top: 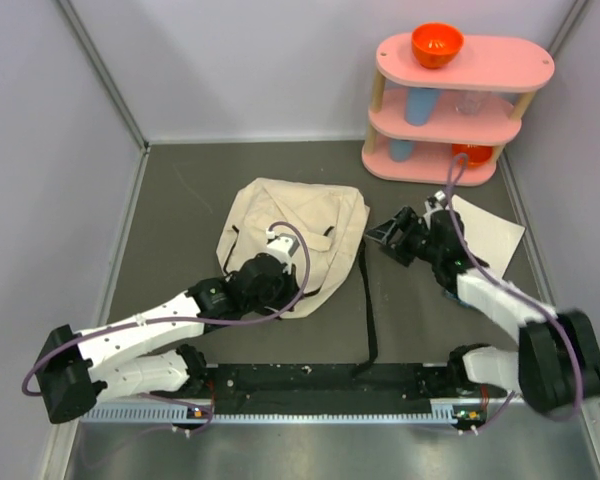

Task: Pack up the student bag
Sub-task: Zip the student bag at the center of the board.

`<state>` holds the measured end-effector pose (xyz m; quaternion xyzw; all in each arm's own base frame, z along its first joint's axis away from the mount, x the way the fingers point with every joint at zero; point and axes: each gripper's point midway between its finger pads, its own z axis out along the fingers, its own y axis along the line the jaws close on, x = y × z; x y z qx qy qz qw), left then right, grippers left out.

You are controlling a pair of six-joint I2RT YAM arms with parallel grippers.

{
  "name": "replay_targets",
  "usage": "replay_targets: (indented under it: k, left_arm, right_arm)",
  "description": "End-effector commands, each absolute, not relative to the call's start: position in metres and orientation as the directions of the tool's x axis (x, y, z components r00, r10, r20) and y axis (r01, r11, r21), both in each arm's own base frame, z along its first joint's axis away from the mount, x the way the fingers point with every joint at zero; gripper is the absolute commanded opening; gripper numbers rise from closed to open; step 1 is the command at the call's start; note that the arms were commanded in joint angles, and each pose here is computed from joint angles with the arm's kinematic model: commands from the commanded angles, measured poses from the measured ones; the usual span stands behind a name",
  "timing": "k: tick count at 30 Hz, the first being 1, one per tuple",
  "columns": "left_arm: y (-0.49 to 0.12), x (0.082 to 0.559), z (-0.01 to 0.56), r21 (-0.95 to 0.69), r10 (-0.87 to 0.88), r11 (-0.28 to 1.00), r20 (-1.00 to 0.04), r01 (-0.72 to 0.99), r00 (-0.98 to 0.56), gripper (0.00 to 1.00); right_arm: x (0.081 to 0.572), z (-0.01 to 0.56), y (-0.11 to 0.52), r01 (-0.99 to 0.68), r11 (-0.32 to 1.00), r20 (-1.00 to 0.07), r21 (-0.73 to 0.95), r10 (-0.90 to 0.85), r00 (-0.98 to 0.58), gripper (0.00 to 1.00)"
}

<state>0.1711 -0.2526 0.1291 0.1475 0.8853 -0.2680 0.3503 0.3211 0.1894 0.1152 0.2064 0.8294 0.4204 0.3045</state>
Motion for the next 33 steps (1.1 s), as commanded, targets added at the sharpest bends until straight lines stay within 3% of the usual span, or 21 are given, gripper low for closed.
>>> replay_targets:
  k: [1,5,9,14,24,33]
  left_arm:
    - [-0.279,0.182,0.161,-0.422,0.023,0.763,-0.739,0.490,-0.673,0.00]
    - [-0.285,0.185,0.171,-0.421,0.025,0.740,-0.763,0.525,-0.646,0.00]
    - [-0.283,0.186,0.170,-0.404,0.037,0.747,-0.768,0.528,-0.640,0.00]
    - [-0.281,0.183,0.163,-0.398,0.052,0.748,-0.763,0.531,-0.645,0.00]
    - [-0.275,0.186,0.159,-0.378,0.051,0.765,-0.771,0.521,-0.635,0.00]
    - [-0.273,0.187,0.158,-0.373,0.047,0.771,-0.774,0.515,-0.632,0.00]
  right_arm:
    - [0.282,0.122,0.165,0.126,0.616,-0.375,0.778,0.615,-0.694,0.74]
    - [0.238,0.131,0.195,0.088,0.580,-0.326,0.810,0.569,-0.755,0.74]
    - [0.205,0.126,0.234,0.142,0.460,-0.166,0.877,0.566,-0.808,0.74]
    - [0.196,0.131,0.256,0.161,0.405,-0.122,0.900,0.590,-0.798,0.74]
    - [0.183,0.128,0.292,0.343,0.315,0.086,0.885,0.613,-0.786,0.74]
    - [0.187,0.134,0.312,0.349,0.287,0.111,0.892,0.609,-0.786,0.75]
